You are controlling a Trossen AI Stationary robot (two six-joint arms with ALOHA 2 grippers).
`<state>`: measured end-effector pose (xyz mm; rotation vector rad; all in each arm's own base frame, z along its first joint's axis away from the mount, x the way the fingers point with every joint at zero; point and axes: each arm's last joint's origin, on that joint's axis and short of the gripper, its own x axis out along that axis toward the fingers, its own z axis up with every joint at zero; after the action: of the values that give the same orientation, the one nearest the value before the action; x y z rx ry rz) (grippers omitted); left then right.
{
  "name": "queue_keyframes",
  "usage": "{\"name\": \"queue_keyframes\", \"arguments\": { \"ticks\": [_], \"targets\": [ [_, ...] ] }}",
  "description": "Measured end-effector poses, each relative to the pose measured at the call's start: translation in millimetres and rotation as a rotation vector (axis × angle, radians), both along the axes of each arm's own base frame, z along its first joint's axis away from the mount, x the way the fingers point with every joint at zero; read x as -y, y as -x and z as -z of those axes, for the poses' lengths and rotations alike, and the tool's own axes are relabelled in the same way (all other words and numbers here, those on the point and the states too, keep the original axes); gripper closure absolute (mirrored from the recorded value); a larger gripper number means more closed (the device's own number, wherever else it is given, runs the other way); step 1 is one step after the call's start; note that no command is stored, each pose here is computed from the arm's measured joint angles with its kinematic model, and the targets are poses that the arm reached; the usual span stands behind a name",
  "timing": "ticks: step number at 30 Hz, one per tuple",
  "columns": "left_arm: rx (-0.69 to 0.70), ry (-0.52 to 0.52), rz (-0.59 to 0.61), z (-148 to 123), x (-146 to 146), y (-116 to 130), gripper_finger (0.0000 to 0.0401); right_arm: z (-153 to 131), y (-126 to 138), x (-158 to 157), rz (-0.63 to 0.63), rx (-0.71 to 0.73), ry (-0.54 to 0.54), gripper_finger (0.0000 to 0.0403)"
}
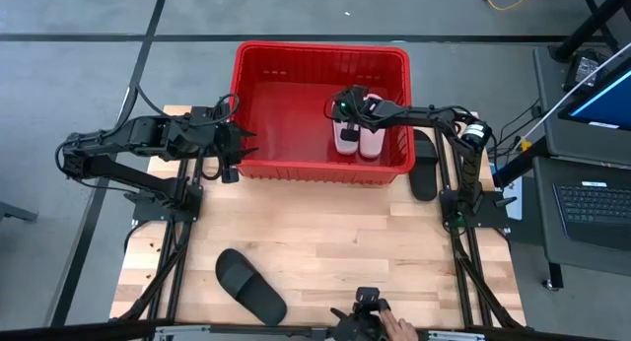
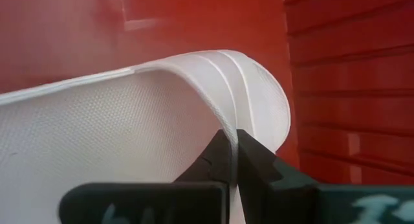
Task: Pick and place slides into bin
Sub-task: Put the pink slide into the bin
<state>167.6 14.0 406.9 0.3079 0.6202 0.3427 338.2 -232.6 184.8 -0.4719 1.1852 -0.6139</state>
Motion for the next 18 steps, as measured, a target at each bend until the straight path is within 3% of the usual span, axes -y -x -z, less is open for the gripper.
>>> {"name": "queue_keyframes", "arguments": {
  "ticks": [18],
  "targets": [
    [-0.001, 0.0, 0.0, 0.1, 0.0, -0.1, 0.0258, -0.1, 0.0, 0.2, 0.041, 0.042, -0.017, 0.0313]
  ]
}}
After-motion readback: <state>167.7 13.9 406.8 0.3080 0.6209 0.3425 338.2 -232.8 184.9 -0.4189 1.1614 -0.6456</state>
